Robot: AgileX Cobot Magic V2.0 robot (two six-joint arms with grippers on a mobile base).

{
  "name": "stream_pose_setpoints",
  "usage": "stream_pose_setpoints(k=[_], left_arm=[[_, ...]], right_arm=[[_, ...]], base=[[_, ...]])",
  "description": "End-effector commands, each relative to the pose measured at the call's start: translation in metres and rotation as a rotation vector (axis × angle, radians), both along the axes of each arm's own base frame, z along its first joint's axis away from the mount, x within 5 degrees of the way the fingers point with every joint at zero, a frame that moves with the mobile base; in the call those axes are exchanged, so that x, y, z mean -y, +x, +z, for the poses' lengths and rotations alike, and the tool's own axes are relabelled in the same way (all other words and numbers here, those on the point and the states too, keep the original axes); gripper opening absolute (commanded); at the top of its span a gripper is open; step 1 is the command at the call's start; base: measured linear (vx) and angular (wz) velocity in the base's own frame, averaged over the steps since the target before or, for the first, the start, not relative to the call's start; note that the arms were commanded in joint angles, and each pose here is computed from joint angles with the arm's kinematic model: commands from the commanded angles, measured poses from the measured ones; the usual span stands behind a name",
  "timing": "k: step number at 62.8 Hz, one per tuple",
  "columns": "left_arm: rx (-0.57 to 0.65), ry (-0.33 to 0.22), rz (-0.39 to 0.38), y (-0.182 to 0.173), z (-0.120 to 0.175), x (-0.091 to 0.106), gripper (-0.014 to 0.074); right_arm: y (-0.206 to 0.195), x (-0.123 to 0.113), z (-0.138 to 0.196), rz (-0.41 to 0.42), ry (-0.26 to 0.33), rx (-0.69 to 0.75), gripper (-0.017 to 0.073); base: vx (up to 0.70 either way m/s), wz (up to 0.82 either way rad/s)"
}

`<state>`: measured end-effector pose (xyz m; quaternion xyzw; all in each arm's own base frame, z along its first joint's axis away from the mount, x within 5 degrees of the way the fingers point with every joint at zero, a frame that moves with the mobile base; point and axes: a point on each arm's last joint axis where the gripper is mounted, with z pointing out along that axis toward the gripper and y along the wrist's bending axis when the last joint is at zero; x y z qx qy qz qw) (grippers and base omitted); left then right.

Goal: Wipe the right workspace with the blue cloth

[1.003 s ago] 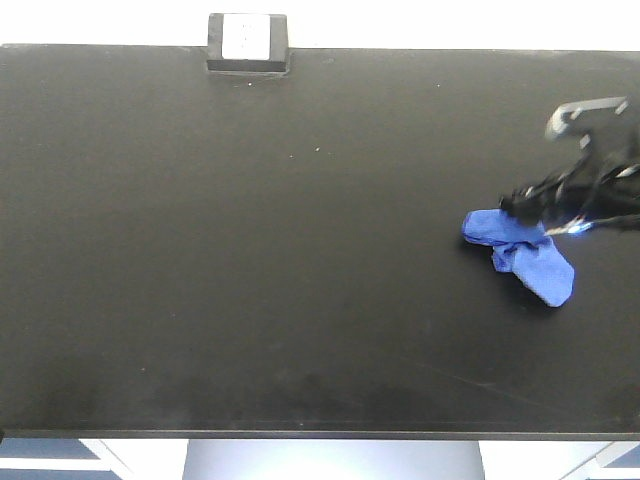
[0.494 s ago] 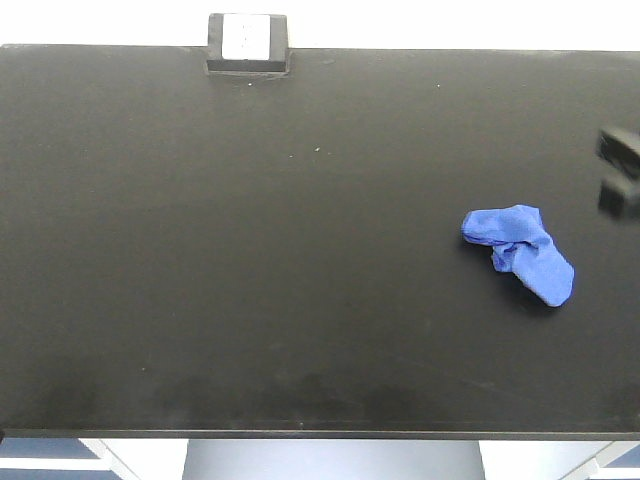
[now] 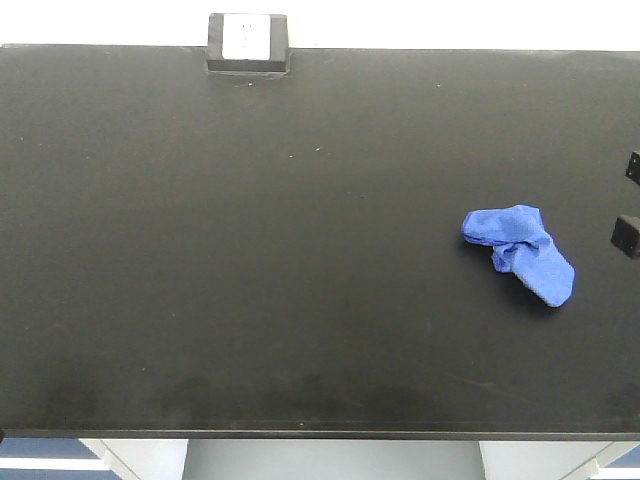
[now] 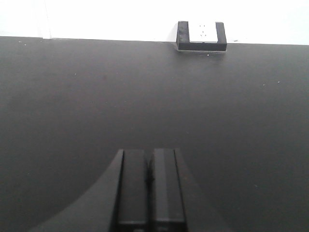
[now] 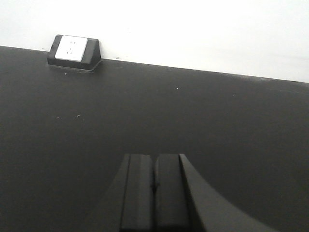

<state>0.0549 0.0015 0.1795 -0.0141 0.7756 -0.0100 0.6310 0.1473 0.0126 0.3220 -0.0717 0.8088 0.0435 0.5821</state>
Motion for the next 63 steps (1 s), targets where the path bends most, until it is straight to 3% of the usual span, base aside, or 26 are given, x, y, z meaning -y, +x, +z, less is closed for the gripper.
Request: stream_pose_setpoints(k=[1,25,37,43,51,58,63], left_arm=[[0.064,-0.009,-0.014,0.001,-0.002,0.001,-0.0006],[0.064,-0.009,-0.014,0.001,-0.002,0.001,-0.0006],[0.064,-0.009,-0.014,0.001,-0.002,0.001,-0.0006],[0.064,-0.009,-0.014,0.001,-0.002,0.001,-0.0006],[0.064,-0.009,-0.014,0.001,-0.002,0.001,-0.0006],[0.064,-0.009,-0.014,0.001,-0.002,0.001,-0.0006],[0.064,-0.009,-0.014,0.001,-0.002,0.001,-0.0006]], right_arm=[[0.002,0.004,0.016,-0.042,0.009,0.093,-0.0008],[0.002,0.004,0.016,-0.042,0.009,0.093,-0.0008],[-0.009,0.008,0.020,-0.060,-0.109,0.120,-0.0008],[-0.023,0.012,0.022,-0.113,-0.124,0.148,-0.0008],[-0.042,0.016,0.003,-0.180,-0.051,0.234,-0.0008],[-0.058,0.015,-0.038,-0.195,0.026,0.309,-0.0008],[-0.068,0.014,-0.072,-0.187,0.036,0.347,-0.0008]], base=[[0.00,0.00],[0.00,0.00],[0.00,0.00],[0.00,0.00],[0.00,0.00],[0.00,0.00],[0.00,0.00]])
